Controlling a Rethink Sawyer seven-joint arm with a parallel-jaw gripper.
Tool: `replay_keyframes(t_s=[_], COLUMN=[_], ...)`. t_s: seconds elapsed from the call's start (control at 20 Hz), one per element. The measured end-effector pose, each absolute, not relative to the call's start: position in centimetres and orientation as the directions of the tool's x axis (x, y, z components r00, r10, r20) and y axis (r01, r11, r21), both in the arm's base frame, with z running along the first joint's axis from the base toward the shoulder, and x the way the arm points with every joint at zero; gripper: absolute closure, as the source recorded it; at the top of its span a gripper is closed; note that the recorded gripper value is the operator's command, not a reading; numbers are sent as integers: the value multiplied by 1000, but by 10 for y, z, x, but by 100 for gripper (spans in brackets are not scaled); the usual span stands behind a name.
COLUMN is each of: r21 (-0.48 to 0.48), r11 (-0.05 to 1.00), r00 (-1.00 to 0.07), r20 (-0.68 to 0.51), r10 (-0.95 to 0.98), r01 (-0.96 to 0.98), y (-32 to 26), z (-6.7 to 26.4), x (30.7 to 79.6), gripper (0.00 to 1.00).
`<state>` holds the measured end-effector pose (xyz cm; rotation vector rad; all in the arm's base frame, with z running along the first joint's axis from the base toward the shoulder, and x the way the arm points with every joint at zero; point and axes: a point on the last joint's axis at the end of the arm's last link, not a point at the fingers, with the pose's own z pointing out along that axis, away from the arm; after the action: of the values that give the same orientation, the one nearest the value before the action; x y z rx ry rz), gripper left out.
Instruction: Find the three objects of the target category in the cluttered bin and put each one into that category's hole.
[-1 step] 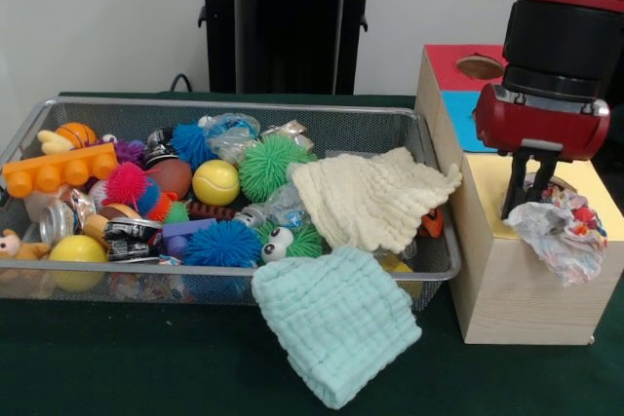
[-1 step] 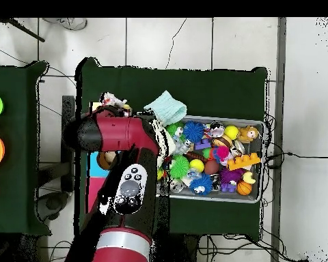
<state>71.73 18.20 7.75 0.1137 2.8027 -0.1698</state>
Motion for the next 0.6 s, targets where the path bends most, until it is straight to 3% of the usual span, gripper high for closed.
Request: replay_keyframes(t_s=[0.6], r21=[-149], r11=[986], r00=[-938], r20=[-347], r10=[20], r01=[76], y=[187], z=[77], x=[715], gripper=[100])
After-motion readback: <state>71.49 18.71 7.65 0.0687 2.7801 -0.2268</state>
